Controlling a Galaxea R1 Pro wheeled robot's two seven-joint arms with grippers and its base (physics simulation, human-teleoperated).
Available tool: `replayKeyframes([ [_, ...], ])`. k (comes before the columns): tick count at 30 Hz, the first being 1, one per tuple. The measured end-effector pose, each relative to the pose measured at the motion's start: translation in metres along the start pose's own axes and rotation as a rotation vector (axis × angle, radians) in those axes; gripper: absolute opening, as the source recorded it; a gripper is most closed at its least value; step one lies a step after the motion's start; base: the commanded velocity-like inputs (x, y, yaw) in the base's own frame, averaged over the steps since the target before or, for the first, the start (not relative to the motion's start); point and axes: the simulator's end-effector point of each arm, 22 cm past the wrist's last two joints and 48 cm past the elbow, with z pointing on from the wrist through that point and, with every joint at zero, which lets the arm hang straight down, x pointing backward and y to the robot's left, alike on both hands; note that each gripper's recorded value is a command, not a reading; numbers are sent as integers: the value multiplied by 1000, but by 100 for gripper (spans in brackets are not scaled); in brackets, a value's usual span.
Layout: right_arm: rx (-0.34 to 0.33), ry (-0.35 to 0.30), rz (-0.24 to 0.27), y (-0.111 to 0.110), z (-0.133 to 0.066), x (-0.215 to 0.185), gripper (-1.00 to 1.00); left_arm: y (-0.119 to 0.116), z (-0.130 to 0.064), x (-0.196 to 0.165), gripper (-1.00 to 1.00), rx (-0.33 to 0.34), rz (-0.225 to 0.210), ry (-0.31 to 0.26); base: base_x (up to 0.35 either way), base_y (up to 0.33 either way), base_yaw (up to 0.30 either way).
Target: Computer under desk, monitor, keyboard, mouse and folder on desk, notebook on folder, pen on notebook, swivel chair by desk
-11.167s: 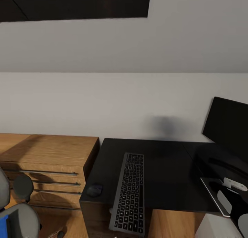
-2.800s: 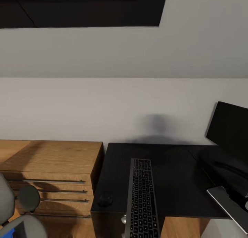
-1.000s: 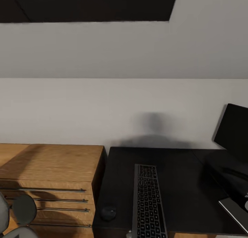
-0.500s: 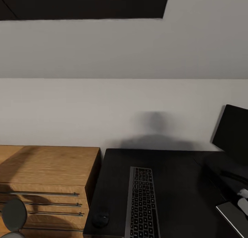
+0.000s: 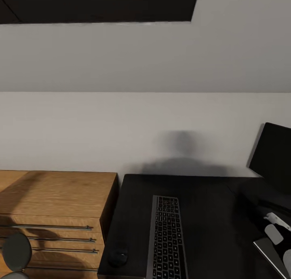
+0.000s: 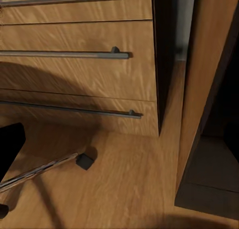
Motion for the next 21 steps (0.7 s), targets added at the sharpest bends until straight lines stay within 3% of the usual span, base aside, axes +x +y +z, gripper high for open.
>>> replayKeyframes([
  [12, -31, -57, -5, 16, -3, -26, 100, 0, 0, 0, 100, 1, 1, 0, 0, 0, 0],
  [21, -35, -56, -4, 19, -3, -23, 100, 0, 0, 1, 100, 1, 2, 2, 0, 0, 0],
])
